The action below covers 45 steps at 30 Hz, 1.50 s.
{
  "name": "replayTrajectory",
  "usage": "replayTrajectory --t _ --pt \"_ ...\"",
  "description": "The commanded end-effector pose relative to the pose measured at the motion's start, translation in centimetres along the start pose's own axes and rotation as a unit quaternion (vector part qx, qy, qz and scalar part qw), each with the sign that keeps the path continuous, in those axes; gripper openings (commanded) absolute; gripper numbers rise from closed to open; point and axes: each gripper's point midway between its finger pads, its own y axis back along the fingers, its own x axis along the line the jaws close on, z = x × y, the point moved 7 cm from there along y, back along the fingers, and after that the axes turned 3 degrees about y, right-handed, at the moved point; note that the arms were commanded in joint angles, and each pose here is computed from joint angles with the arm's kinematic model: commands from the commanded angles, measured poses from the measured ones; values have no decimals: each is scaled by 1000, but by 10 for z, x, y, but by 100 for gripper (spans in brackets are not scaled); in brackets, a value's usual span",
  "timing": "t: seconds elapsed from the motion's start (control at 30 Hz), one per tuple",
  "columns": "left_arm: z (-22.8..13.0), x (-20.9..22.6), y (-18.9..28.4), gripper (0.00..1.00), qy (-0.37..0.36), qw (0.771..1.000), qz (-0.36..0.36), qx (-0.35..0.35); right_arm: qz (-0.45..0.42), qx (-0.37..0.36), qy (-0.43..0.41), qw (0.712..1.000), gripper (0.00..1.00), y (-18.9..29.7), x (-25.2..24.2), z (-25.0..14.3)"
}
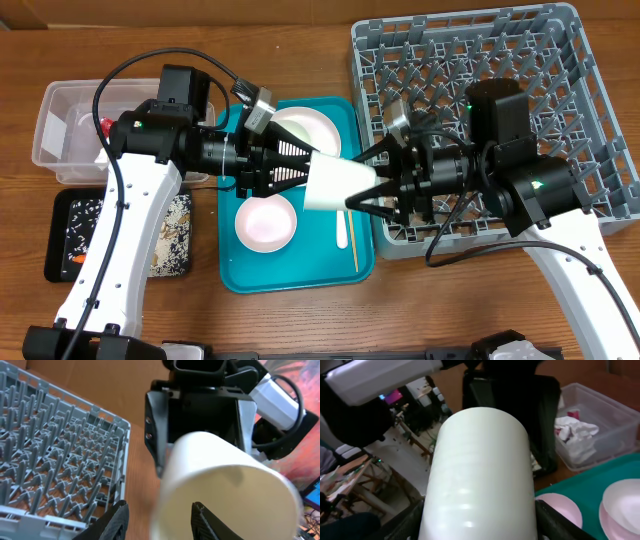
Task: Sort waste into correct bins and load items into the dishwasher
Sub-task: 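Close the right gripper on the cup's base beside the left gripper, then open the left gripper and carry the cup right over the rack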
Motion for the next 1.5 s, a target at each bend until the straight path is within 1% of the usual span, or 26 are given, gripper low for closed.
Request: replayTrajectory --t 0.0,0.2,0.4,0.57,0.9,1.0,1.07,1.13,1.2,1.27,1.33,1.47 --pt "-1 3 1 42 6 1000 16 9 -65 10 -41 997 49 1 -9 4" --pt "-2 3 1 42 7 1000 19 11 -84 7 -35 996 49 1 -13 6" --pt "-2 3 1 42 9 1000 20 12 -123 -16 -75 989 48 12 -25 13" --pt "-3 3 1 42 13 1000 21 15 -131 -20 -76 988 47 17 -28 13" --pt "-9 16 11 40 16 996 80 40 -136 -26 -67 988 48 19 -30 16" --pt "-10 18 13 40 17 995 89 43 -147 -29 -68 986 47 24 -33 16" --pt "-11 19 13 40 17 994 98 49 -170 -27 -72 982 47 26 -38 15" --pt "-13 21 14 40 22 992 108 56 -218 -28 -96 971 48 30 -47 13" --pt "-15 24 15 40 33 990 123 65 -276 -28 -120 953 47 36 -58 10" --pt "-17 27 16 40 47 986 141 75 -325 -27 -143 934 52 42 -66 6" --pt "-20 30 18 39 61 982 159 85 -374 -24 -168 912 52 49 -72 2" --pt "-26 35 21 40 74 973 191 107 -474 -17 -215 854 52 68 -80 -6"
